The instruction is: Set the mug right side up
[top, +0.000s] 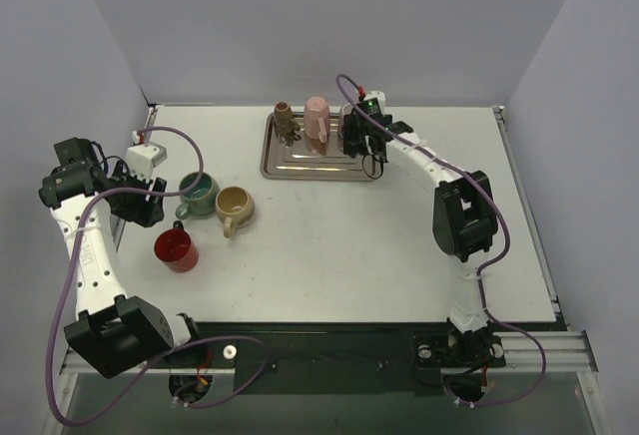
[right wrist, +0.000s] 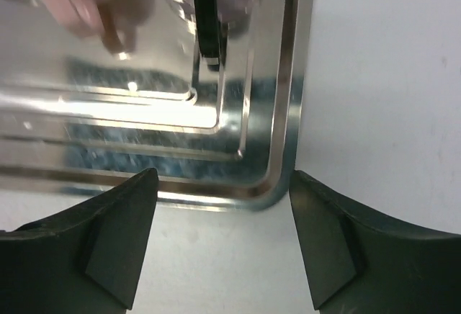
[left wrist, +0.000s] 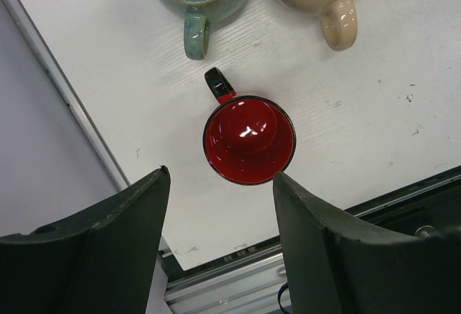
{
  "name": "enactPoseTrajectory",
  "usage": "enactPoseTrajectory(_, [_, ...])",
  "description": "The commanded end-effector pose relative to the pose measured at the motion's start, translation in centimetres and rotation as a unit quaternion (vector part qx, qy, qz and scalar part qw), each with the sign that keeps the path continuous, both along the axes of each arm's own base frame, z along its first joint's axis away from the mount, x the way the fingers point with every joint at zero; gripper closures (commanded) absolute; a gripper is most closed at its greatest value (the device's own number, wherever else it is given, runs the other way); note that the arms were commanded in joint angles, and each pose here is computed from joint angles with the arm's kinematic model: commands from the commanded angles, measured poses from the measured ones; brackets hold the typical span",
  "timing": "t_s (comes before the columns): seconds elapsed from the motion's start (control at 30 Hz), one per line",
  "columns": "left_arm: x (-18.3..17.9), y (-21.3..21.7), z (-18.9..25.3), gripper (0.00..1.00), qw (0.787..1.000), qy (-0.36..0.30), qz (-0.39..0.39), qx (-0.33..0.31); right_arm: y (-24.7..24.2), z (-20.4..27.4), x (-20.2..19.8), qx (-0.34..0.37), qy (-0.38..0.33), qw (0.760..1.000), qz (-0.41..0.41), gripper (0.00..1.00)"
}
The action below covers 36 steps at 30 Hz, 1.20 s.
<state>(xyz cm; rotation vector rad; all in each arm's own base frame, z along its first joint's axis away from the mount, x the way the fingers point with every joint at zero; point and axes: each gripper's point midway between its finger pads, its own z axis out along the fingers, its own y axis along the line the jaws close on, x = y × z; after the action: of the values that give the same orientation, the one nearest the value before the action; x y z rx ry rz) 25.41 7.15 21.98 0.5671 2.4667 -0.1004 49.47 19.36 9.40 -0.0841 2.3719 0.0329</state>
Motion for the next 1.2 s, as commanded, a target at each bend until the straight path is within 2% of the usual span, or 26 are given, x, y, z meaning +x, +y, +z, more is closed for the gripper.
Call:
enactPoseTrajectory(0.0, [0.6, -0.5, 0.9, 0.31, 0.999, -0.028, -0.015, -0.004, 0.8, 2.0, 5.0, 0.007, -0.074, 0.996, -0.057, 0.34])
enactPoseTrajectory(0.33, [0.8, -0.9, 1.1, 0.3, 0.999, -0.036, -0.025, -0.013, 1.7, -1.0, 9.5, 0.022, -0.077, 0.994, -0.072, 0.4])
enactPoseTrajectory(0.6, [0.9, -1.1, 1.5, 0.3, 0.998, -0.048, -0.031, -0.012, 3.6, -1.2, 12.9, 0.092, -0.079, 0.989, -0.09, 0.45])
enactPoseTrajectory(0.73, [0.9, -1.0, 1.9, 0.3, 0.998, -0.056, -0.033, -0.002, 3.0, -1.8, 13.3, 0.121, -0.067, 0.984, -0.114, 0.56])
enactPoseTrajectory(0.9, [0.6, -0.8, 2.4, 0.3, 0.997, -0.066, -0.033, 0.011, 2.8, -2.1, 13.6, 0.135, -0.062, 0.981, -0.121, 0.62])
enactPoseTrajectory(0.97, [0.5, -0.9, 2.8, 0.3, 0.996, -0.075, -0.036, 0.016, 2.8, -2.2, 13.6, 0.135, -0.059, 0.982, -0.121, 0.78])
enactPoseTrajectory(1.0, [0.4, -1.0, 3.0, 0.3, 0.996, -0.079, -0.036, 0.017, 2.8, -2.2, 13.6, 0.137, -0.059, 0.981, -0.121, 0.9])
enactPoseTrajectory(1.03, [0.3, -1.1, 3.2, 0.3, 0.996, -0.082, -0.038, 0.018, 2.7, -2.2, 13.7, 0.138, -0.058, 0.981, -0.122, 0.96])
enactPoseTrajectory(1.07, [0.2, -1.2, 3.3, 0.29, 0.995, -0.085, -0.038, 0.019, 3.1, -2.0, 13.6, 0.145, -0.058, 0.981, -0.111, 1.0])
enactPoseTrajectory(1.17, [-0.1, -1.4, 3.4, 0.27, 0.996, -0.083, -0.04, 0.017, 3.9, -2.8, 12.5, 0.145, -0.05, 0.985, -0.082, 1.0])
